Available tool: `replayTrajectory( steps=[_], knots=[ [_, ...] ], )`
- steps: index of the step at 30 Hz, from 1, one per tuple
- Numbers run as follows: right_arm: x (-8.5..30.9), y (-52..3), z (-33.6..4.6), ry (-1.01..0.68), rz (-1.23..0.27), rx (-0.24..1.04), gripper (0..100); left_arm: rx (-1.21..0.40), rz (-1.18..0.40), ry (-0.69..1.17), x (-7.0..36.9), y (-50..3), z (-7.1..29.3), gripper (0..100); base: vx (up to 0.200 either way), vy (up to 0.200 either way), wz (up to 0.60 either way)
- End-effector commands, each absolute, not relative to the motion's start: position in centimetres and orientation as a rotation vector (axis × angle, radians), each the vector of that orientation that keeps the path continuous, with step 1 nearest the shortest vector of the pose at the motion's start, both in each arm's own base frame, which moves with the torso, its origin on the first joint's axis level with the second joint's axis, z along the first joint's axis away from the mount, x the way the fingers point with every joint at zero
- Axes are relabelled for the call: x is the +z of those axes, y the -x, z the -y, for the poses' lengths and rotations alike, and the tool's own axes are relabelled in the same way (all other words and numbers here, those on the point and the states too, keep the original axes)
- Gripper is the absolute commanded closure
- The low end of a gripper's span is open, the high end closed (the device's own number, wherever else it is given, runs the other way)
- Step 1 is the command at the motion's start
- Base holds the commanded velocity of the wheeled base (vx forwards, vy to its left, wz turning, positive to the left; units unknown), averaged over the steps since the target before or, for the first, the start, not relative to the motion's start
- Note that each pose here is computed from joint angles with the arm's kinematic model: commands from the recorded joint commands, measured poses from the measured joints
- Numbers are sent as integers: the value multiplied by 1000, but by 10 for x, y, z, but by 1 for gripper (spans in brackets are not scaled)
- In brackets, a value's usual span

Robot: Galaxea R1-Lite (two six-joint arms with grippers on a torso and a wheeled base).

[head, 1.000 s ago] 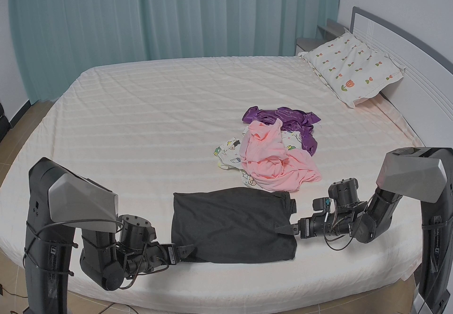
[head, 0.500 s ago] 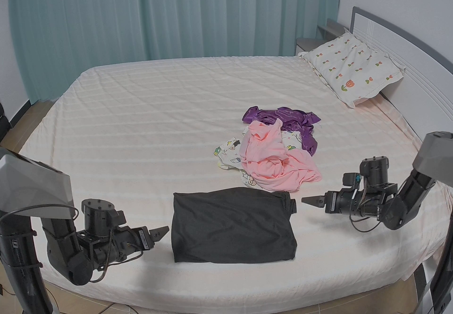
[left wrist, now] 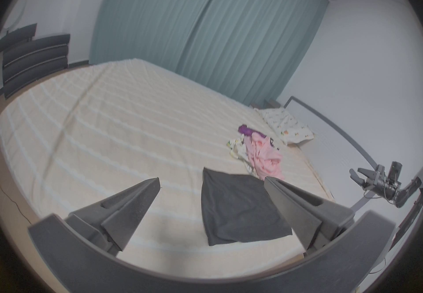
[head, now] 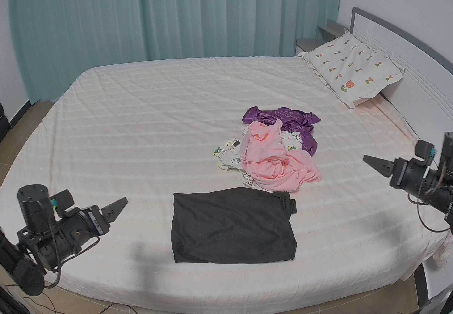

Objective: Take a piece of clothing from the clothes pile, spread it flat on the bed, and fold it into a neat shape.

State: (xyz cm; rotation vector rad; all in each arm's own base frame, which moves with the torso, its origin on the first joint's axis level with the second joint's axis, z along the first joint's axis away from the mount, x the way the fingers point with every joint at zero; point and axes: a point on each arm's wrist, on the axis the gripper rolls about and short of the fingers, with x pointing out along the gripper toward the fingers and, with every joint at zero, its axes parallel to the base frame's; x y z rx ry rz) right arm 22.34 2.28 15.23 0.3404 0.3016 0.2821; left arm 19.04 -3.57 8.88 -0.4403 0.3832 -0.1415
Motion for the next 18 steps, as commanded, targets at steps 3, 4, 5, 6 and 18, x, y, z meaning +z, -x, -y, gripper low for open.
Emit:
replayTrajectory(
  steps=[3, 4, 5, 6, 18],
  knots=[
    [176, -101, -4, -313, -70, 201, 0, -79, -141, 383, 136, -103, 13, 0, 0, 0, 0],
    [176, -100, -4, -313, -72, 201, 0, -76, -139, 381, 137, -100, 13, 0, 0, 0, 0],
    [172, -90, -3, -315, -82, 187, 0, -69, -126, 379, 139, -90, 12, 0, 0, 0, 0],
    [169, -84, -2, -315, -87, 181, 0, -67, -124, 377, 139, -85, 11, 0, 0, 0, 0],
    [119, -11, -6, -196, -144, 261, 0, -45, -53, 277, 116, -19, 1, 0, 0, 0, 0]
  ],
)
